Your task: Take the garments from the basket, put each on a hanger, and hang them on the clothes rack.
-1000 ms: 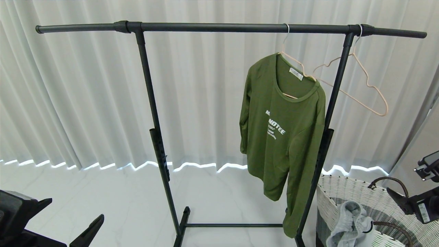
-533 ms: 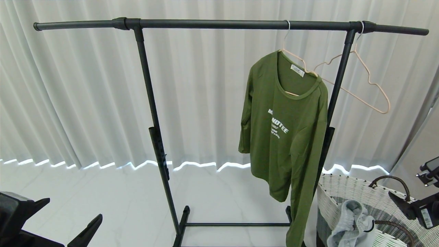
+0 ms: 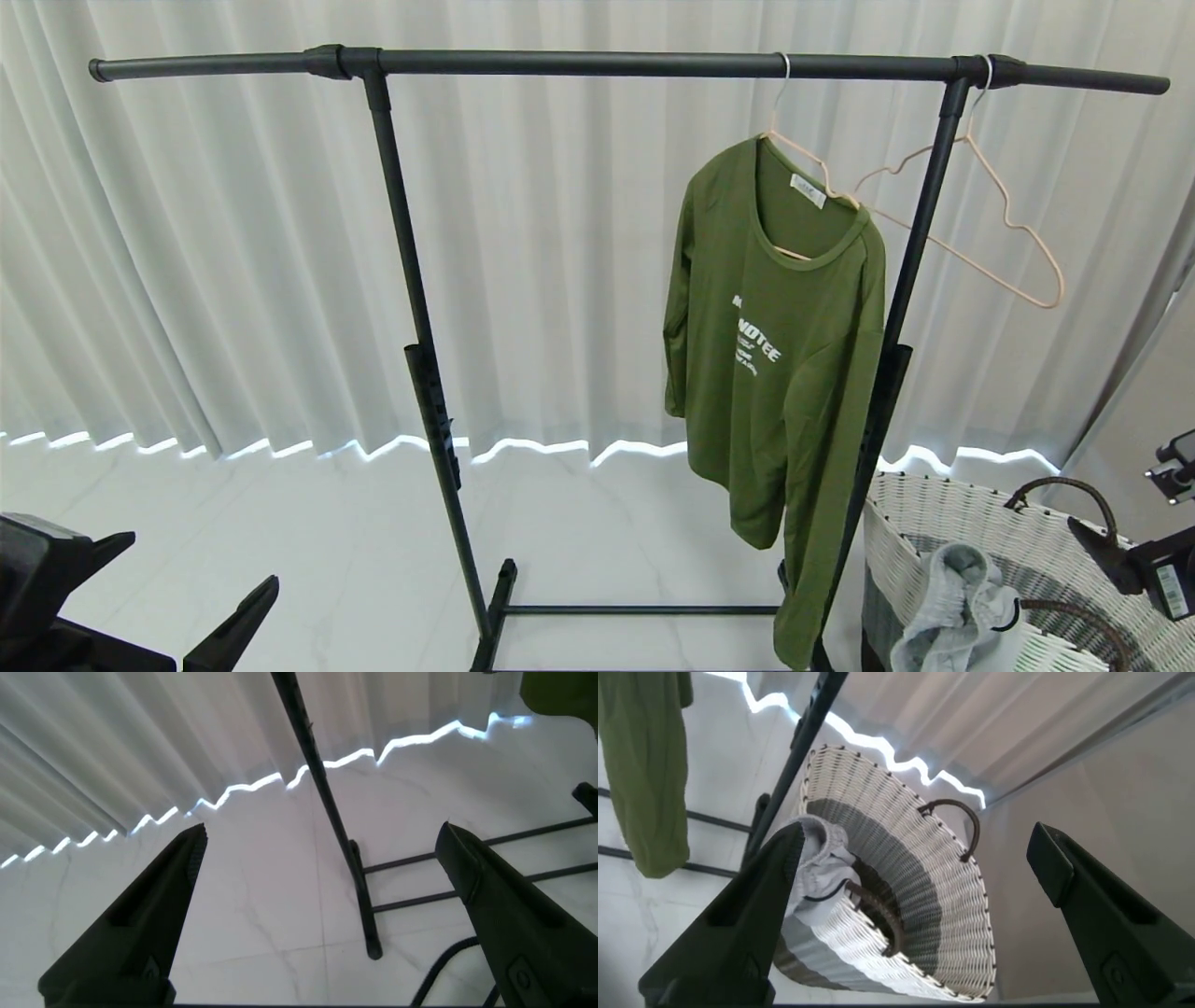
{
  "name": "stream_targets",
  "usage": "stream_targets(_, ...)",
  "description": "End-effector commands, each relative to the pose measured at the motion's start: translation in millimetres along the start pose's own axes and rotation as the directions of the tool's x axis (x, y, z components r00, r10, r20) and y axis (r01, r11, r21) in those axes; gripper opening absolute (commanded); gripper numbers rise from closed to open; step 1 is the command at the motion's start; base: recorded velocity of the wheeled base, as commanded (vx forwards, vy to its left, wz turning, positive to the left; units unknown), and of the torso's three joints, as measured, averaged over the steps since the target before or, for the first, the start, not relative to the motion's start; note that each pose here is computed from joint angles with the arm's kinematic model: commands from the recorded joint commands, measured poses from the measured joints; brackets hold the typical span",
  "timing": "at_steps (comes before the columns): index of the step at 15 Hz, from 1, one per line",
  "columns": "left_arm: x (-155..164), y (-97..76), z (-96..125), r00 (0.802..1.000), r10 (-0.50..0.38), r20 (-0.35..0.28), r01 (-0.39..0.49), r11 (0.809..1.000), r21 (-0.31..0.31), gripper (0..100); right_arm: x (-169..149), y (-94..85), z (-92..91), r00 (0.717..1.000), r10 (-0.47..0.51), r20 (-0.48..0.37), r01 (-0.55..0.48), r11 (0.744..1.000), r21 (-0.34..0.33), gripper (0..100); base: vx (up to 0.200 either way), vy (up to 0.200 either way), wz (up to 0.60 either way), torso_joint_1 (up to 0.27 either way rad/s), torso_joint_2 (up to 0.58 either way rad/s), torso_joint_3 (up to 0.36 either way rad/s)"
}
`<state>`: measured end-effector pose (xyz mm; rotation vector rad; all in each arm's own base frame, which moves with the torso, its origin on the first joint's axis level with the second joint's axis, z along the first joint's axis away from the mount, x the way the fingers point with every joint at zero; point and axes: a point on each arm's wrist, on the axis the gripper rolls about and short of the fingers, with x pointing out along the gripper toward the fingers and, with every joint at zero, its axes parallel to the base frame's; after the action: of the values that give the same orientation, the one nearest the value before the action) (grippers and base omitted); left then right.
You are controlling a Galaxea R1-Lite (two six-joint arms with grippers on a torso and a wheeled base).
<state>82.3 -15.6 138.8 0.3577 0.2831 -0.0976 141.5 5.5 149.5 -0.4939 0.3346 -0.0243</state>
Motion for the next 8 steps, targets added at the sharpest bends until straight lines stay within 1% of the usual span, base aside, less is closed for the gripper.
stream_targets(1,0.3,-0.1,-0.2,1.0,0.0,-0.003,0.0,1.0,0.0,100,-1.4,-2.2,-0.3,1.0,-0.015,0.002,0.015,1.0,0.004,100,0.0,-0.2,0.0,-0.002,0.0,0.002)
stream_targets(8,-1.2,-1.5,-5.8,1.0,-0.003,-0.013,0.003,1.0,0.001,100,-1.3,-3.0,-1.2,1.0,-0.021,-0.003,0.021,1.0,0.006,100,0.0,-0.2,0.0,-0.001,0.0,0.004)
